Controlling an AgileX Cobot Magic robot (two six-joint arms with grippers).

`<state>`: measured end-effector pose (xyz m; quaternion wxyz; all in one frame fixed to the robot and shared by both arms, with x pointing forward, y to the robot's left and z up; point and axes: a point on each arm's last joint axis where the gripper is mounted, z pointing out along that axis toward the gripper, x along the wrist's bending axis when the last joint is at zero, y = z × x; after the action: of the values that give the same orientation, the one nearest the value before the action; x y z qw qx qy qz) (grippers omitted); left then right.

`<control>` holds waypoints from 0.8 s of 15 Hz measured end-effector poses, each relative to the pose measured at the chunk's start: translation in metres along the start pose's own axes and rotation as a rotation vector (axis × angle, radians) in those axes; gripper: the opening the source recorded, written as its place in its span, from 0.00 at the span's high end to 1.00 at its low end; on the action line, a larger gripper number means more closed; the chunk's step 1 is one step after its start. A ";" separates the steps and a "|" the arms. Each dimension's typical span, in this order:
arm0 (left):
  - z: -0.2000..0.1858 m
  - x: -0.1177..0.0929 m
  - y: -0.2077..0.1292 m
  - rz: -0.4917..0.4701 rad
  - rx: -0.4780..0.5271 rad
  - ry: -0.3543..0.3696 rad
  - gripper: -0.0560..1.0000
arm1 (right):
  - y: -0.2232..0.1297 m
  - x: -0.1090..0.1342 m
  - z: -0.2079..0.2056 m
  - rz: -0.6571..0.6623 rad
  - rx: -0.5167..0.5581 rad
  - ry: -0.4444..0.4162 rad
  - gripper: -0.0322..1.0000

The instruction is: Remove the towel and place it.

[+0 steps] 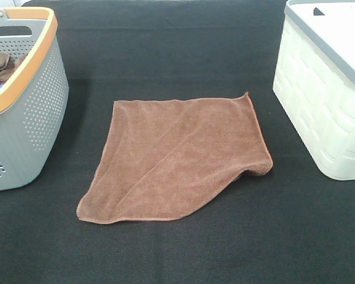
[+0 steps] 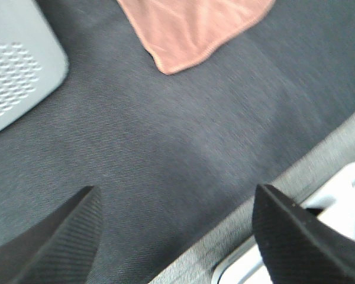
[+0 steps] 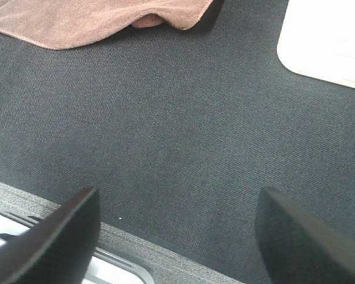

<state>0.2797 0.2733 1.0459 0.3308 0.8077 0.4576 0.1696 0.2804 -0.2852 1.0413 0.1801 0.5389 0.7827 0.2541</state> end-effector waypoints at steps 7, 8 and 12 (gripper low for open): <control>-0.030 0.005 -0.020 -0.308 -0.237 0.390 0.30 | -0.019 -0.012 -0.020 0.336 -0.162 -0.253 0.29; -0.033 0.002 -0.024 -0.325 -0.273 0.430 0.30 | -0.026 -0.011 -0.025 0.381 -0.217 -0.297 0.29; -0.039 -0.004 -0.030 -0.316 -0.334 0.453 0.30 | -0.040 -0.005 -0.036 0.404 -0.340 -0.331 0.29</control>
<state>0.2367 0.2959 1.0537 0.3708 0.6028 0.6051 0.3647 0.2321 -0.3087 1.0463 0.3387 0.6798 0.5659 0.3209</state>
